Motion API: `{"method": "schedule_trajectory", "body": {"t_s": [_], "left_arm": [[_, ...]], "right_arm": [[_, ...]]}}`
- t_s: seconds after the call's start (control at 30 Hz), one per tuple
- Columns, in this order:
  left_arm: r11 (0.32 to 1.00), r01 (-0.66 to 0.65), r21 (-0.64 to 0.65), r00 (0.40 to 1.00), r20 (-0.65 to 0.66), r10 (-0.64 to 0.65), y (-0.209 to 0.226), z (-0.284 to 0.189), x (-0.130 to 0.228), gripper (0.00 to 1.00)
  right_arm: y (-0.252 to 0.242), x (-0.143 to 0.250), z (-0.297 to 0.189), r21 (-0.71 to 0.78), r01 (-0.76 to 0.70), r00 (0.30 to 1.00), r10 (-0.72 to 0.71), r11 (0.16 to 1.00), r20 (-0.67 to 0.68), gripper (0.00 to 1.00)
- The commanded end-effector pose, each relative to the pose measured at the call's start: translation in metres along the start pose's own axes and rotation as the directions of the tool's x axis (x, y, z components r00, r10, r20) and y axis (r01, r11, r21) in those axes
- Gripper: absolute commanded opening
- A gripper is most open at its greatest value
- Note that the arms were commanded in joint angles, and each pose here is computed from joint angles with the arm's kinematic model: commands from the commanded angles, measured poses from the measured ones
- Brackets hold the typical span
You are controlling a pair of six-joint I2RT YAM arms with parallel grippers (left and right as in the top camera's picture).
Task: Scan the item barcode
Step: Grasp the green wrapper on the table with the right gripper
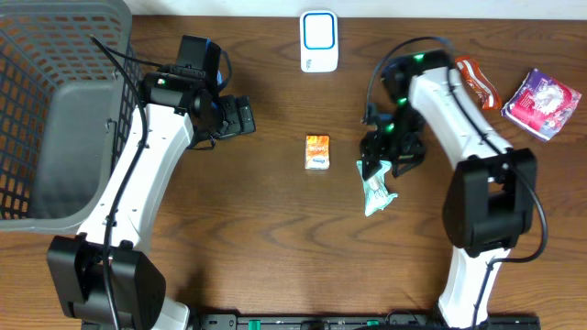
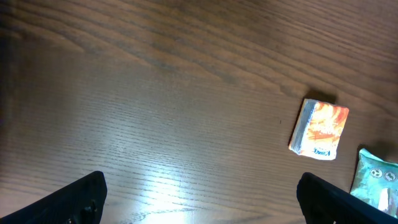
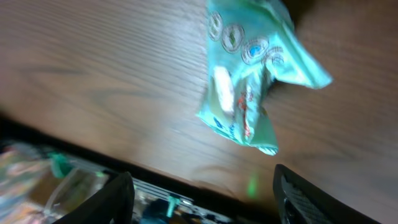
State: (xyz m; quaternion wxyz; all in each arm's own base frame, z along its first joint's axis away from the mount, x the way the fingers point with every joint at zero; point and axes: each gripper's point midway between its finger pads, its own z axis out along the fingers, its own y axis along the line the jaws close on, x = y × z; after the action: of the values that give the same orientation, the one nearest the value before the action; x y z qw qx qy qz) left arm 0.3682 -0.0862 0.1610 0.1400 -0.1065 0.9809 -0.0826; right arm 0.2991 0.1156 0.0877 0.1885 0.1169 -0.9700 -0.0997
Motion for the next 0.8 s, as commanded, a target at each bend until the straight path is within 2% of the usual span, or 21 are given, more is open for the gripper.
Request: {"method": "schedule_trajectory", "body": {"t_s": [0.0, 0.17, 0.4, 0.63, 0.67, 0.77], "left_arm": [[1.000, -0.014, -0.016, 1.000, -0.012, 0.013, 0.004, 0.003, 0.002, 0.98], [1.000, -0.014, -0.016, 1.000, -0.012, 0.013, 0.004, 0.003, 0.002, 0.98], [1.000, -0.014, -0.016, 1.000, -0.012, 0.013, 0.004, 0.003, 0.002, 0.98], [1.000, -0.014, -0.016, 1.000, -0.012, 0.013, 0.004, 0.003, 0.002, 0.98], [1.000, -0.014, -0.016, 1.000, -0.012, 0.013, 0.004, 0.003, 0.002, 0.98], [1.000, -0.014, -0.016, 1.000, -0.012, 0.013, 0.004, 0.003, 0.002, 0.98]], "right_arm": [[-0.022, 0.003, 0.007, 0.232, -0.112, 0.993, 0.117, 0.966, -0.008, 0.65], [-0.029, -0.002, 0.017, 0.305, -0.133, 0.991, 0.133, 0.943, 0.022, 0.65], [-0.024, -0.021, 0.039, 0.178, -0.108, 0.993, 0.098, 0.978, 0.063, 0.50], [-0.018, -0.024, 0.059, 0.174, -0.082, 0.995, 0.071, 0.981, 0.069, 0.48], [-0.018, -0.025, 0.063, 0.174, -0.079, 0.995, 0.068, 0.982, 0.071, 0.47], [-0.020, -0.028, 0.070, 0.171, -0.094, 0.993, 0.080, 0.981, 0.087, 0.33]]}}
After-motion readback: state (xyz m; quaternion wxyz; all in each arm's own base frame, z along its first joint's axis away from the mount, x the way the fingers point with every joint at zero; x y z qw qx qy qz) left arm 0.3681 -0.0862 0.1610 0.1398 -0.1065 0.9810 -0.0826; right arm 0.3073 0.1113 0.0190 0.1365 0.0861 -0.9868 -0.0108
